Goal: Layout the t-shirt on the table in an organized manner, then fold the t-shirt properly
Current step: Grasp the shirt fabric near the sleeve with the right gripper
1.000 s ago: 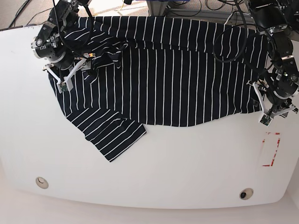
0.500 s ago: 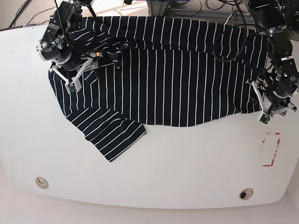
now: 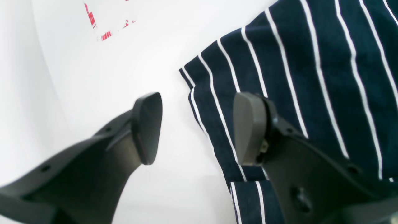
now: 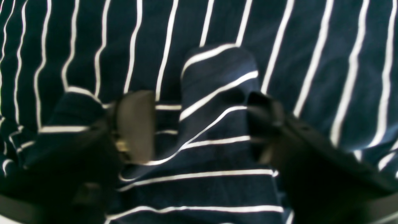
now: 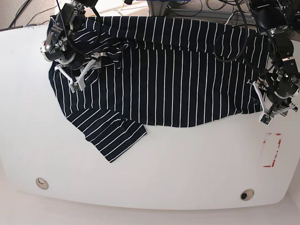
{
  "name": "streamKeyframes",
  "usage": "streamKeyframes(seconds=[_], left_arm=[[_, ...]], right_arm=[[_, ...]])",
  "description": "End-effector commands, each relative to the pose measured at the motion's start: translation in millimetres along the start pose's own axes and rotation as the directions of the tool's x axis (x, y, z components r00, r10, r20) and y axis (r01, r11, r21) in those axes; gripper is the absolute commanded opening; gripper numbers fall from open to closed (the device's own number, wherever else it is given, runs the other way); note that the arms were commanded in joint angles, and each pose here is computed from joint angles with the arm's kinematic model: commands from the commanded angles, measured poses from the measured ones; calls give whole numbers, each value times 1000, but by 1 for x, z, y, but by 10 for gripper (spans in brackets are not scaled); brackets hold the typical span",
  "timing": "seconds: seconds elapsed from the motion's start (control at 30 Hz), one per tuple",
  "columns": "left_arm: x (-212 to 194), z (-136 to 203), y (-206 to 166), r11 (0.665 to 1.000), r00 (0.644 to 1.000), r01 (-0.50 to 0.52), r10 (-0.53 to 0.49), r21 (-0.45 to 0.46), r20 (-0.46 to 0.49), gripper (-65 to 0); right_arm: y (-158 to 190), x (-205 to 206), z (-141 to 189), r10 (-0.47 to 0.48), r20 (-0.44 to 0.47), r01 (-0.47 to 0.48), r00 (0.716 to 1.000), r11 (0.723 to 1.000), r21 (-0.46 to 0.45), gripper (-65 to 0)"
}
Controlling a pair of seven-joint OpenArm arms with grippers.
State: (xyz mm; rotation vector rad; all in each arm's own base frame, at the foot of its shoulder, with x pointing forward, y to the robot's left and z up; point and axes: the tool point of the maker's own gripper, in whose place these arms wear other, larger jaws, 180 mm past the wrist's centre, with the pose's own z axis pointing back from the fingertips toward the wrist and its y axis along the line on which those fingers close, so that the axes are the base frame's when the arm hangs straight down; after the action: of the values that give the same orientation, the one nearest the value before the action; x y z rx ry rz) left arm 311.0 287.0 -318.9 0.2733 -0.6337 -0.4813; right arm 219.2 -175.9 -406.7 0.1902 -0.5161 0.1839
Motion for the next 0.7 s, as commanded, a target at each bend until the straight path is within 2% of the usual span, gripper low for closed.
streamKeyframes(seconds=[0.0, 0.07, 0.17, 0.37, 0.67], left_arm=[[10, 5, 11, 1000, 999, 5, -6, 28, 32, -311], [10, 5, 11, 1000, 999, 5, -6, 28, 32, -311], [10, 5, 11, 1000, 999, 5, -6, 28, 32, -311], [10, 5, 11, 1000, 999, 5, -6, 28, 32, -311], [9, 5, 10, 1000, 1000, 6, -6, 27, 31, -311]], right_arm=[[-3, 13, 1, 6, 38, -6, 999, 1000, -2, -393], [-4, 17, 1, 9, 47, -9, 999, 1000, -3, -504], [-3, 19, 0, 8, 48, -8, 999, 1000, 0, -626], [-3, 21, 0, 11, 53, -11, 999, 1000, 1, -636], [-3, 41, 9, 34, 107, -33, 994, 999, -18, -637]])
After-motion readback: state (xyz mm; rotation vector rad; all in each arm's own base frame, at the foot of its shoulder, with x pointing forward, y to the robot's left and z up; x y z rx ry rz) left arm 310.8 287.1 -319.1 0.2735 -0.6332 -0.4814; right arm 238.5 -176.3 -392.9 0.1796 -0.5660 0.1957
